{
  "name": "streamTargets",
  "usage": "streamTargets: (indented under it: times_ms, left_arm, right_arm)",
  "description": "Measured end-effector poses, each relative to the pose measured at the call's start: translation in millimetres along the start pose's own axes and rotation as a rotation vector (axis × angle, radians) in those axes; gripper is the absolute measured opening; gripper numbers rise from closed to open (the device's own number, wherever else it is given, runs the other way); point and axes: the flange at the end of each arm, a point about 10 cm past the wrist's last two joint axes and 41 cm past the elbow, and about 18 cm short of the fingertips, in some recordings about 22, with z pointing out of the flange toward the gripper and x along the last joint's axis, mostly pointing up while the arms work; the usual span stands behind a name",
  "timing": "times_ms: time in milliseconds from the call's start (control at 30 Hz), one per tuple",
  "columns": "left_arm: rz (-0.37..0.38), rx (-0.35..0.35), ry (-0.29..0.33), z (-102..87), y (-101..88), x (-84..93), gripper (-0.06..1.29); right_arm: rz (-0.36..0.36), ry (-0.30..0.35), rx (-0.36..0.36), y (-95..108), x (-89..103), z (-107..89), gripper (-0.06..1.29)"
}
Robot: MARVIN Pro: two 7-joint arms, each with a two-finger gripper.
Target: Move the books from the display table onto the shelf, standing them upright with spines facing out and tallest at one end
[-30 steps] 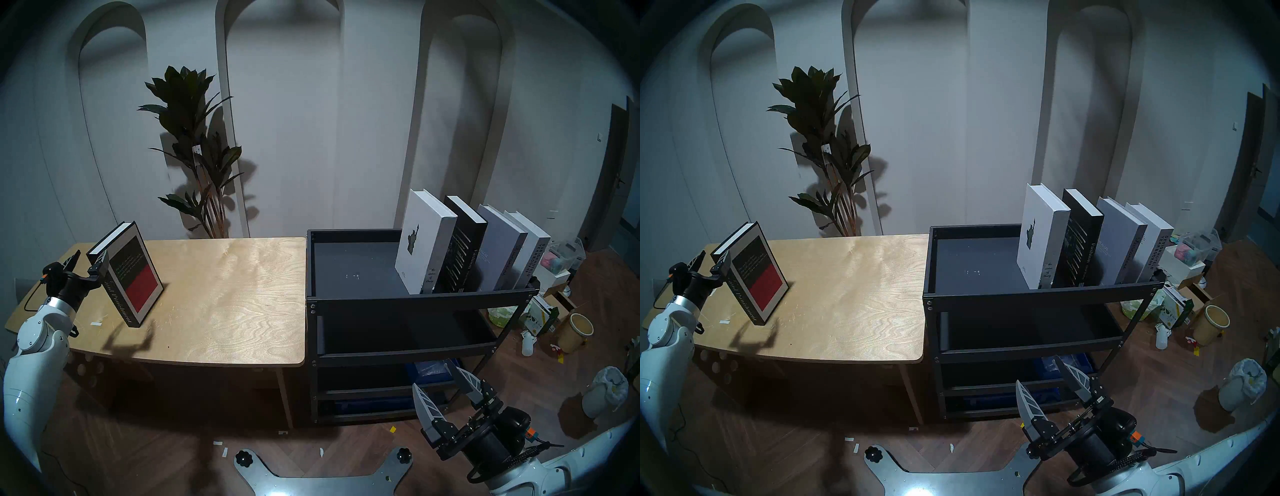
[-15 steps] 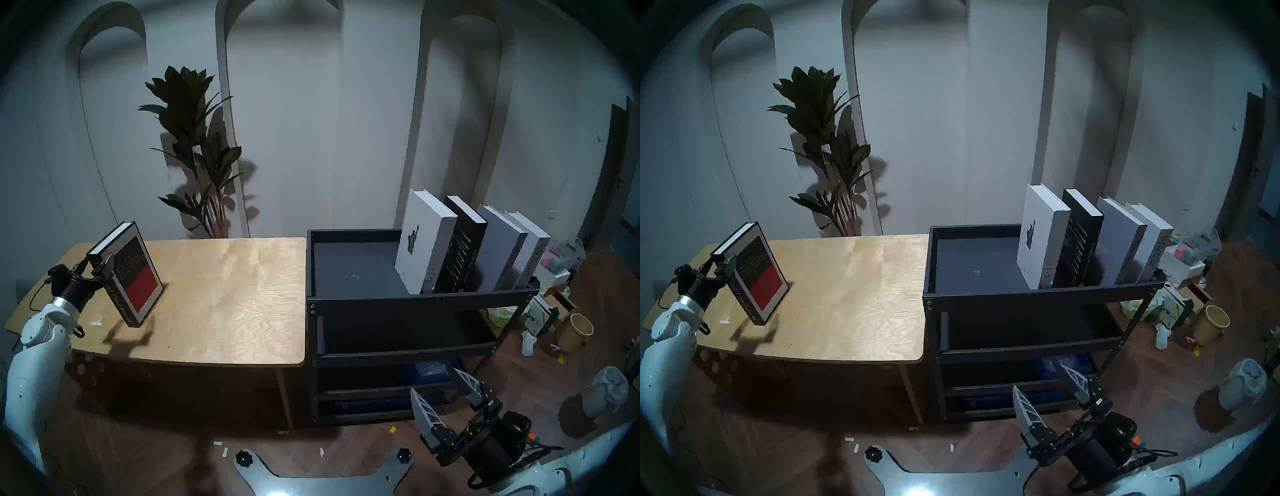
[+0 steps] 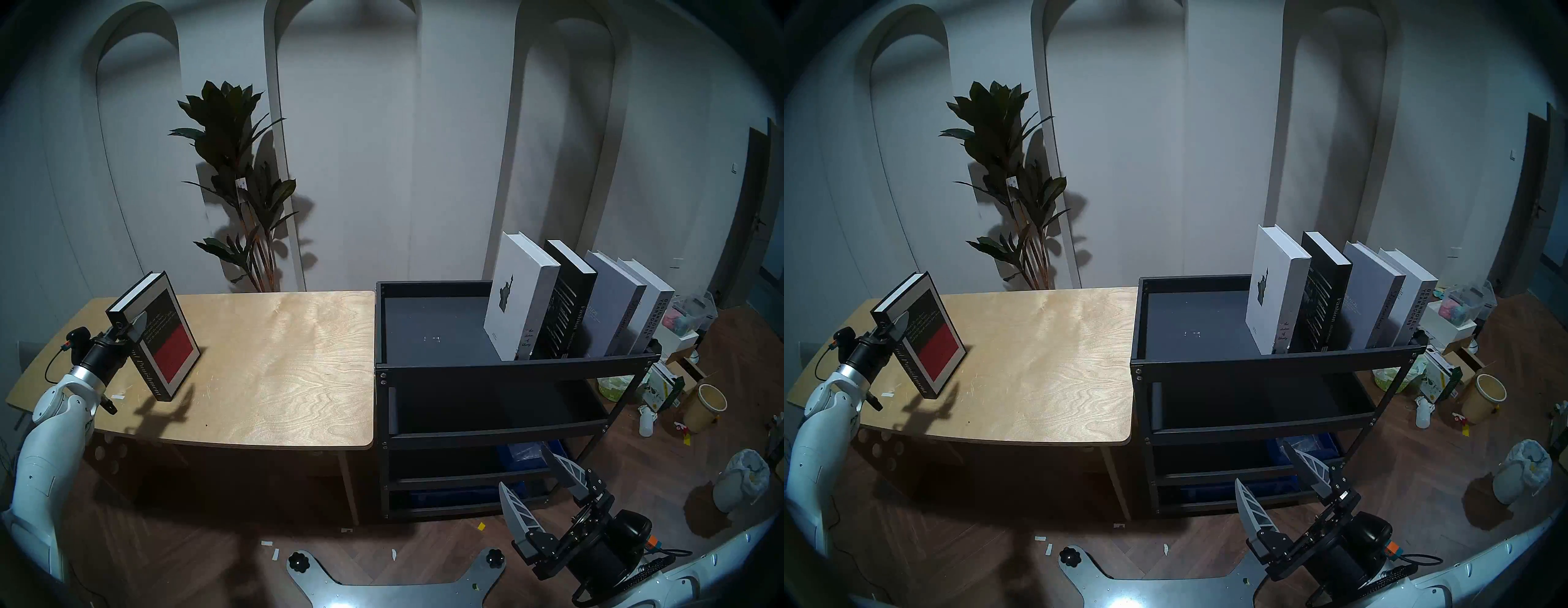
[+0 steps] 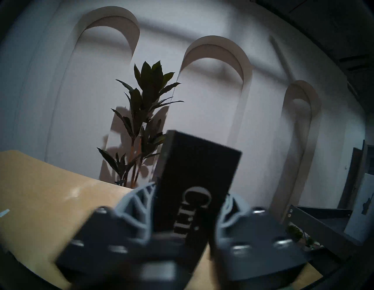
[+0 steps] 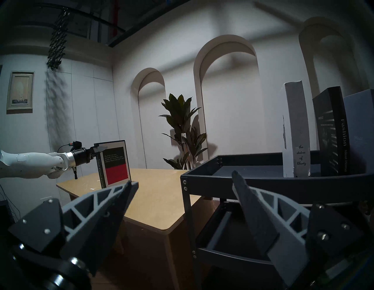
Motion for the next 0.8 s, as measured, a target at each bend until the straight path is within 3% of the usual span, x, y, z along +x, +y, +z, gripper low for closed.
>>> streamTargets:
  times_ms: [100,133,167,333,533,800]
  left_arm:
    - [0.03,-0.041,0.004,2.5,6.1,-4.0,1.17]
    - [0.058,-0.06,0.002,3.7,9.5,-5.4,0.46]
    - [0.074,-0.07,0.001,4.5,11.4,-5.8,0.35]
    - [0.198,-0.15,0.015,14.6,29.0,2.0,0.4]
    - [0.327,-0.256,0.075,39.5,59.2,34.8,0.39]
    - [0.393,-0.356,0.164,69.1,104.6,70.4,0.39]
  right_arm:
    - [0.004,-0.001,0.009,-3.2,-1.0,-2.0,1.21]
    - [0.005,-0.001,0.013,-4.5,-1.4,-2.7,1.21]
    - [0.006,-0.002,0.014,-5.2,-1.6,-3.2,1.21]
    - [0.017,-0.011,0.02,-9.8,-4.6,-7.4,1.21]
    - [0.035,-0.028,0.02,-15.4,-11.2,-13.0,1.21]
    - [0.029,-0.059,0.019,-13.9,-21.7,-21.8,1.21]
